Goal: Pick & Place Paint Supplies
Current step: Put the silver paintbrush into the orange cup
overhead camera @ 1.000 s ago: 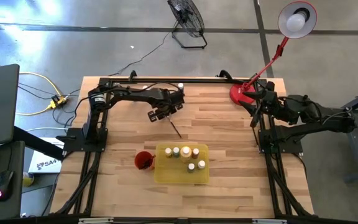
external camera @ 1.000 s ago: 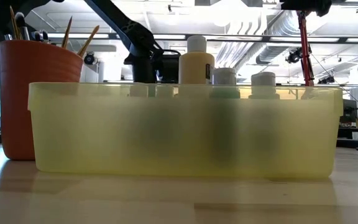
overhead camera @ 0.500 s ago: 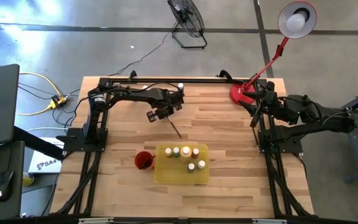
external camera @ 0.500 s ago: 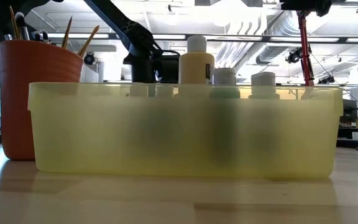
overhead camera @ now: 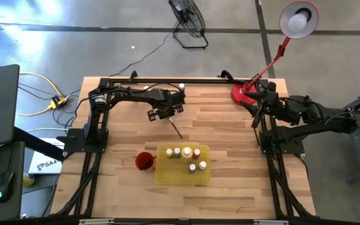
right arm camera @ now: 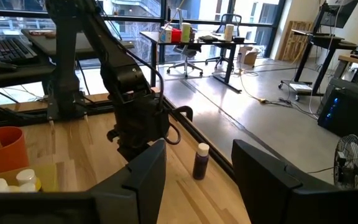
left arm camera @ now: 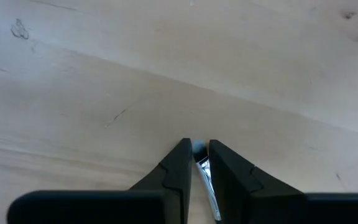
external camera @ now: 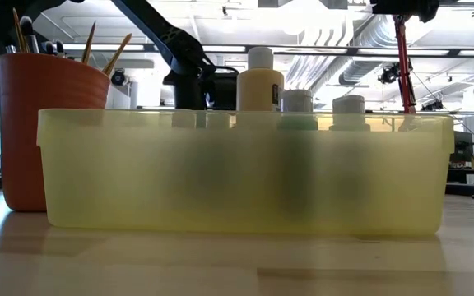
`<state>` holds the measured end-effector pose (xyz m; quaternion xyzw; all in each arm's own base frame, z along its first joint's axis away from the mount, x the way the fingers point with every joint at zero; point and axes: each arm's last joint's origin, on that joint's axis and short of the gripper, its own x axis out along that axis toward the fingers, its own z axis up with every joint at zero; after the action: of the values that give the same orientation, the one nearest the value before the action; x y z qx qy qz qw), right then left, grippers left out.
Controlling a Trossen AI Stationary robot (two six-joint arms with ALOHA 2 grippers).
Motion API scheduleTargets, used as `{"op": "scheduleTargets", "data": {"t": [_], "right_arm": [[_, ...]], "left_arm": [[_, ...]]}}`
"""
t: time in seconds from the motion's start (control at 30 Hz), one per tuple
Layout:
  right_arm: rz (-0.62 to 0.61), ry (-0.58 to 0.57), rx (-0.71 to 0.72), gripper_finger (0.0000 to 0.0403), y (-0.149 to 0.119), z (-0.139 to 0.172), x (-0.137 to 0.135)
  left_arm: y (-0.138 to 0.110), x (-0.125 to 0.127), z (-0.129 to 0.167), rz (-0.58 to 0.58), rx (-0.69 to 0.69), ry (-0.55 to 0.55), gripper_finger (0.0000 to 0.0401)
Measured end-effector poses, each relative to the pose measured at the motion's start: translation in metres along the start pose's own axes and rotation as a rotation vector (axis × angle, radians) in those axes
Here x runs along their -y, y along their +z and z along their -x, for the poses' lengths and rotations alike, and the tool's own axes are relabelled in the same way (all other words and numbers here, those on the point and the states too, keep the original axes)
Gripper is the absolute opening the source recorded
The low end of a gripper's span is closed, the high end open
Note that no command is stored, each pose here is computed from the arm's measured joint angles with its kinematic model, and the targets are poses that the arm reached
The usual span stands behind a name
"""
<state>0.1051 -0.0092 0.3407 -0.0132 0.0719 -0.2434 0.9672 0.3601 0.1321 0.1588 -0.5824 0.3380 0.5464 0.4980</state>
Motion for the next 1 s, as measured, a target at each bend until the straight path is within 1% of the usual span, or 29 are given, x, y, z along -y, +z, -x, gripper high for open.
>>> {"op": "scheduleTargets", "data": {"t": [0.27,0.33,0.43,0.57,0.77,0.83,0.97,1.0], "right_arm": [[0.0,0.0,0.0,0.0174,0.0,0.0,0.0],[-0.001,0.0,0.0,0.0174,0.0,0.0,0.0],[0.0,0.0,0.0,0.0174,0.0,0.0,0.0],[0.0,0.0,0.0,0.0174,0.0,0.0,0.0],[0.0,0.001,0.0,0.0174,0.0,0.0,0.0],[0.0,0.001,0.0,0.0174,0.0,0.0,0.0],[-0.002,0.001,0.0,0.0174,0.0,0.0,0.0],[-0.005,0.001,0.0,0.0174,0.0,0.0,0.0]], "left_arm": [[-0.001,0.0,0.001,0.005,0.031,0.003,0.0048],[-0.001,0.0,0.001,0.005,0.032,0.006,0.0038],[-0.001,0.0,0.001,0.001,0.036,-0.001,0.001],[-0.001,0.0,0.001,-0.01,0.043,0.0,0.0007],[-0.001,0.001,0.002,-0.109,0.026,-0.011,0.0002],[-0.001,0.004,0.003,-0.147,0.029,-0.045,0.0001],[0.0,0.01,0.011,-0.182,0.048,-0.12,0.0001],[0.001,0.01,0.013,-0.199,0.052,-0.123,0.0001]]}}
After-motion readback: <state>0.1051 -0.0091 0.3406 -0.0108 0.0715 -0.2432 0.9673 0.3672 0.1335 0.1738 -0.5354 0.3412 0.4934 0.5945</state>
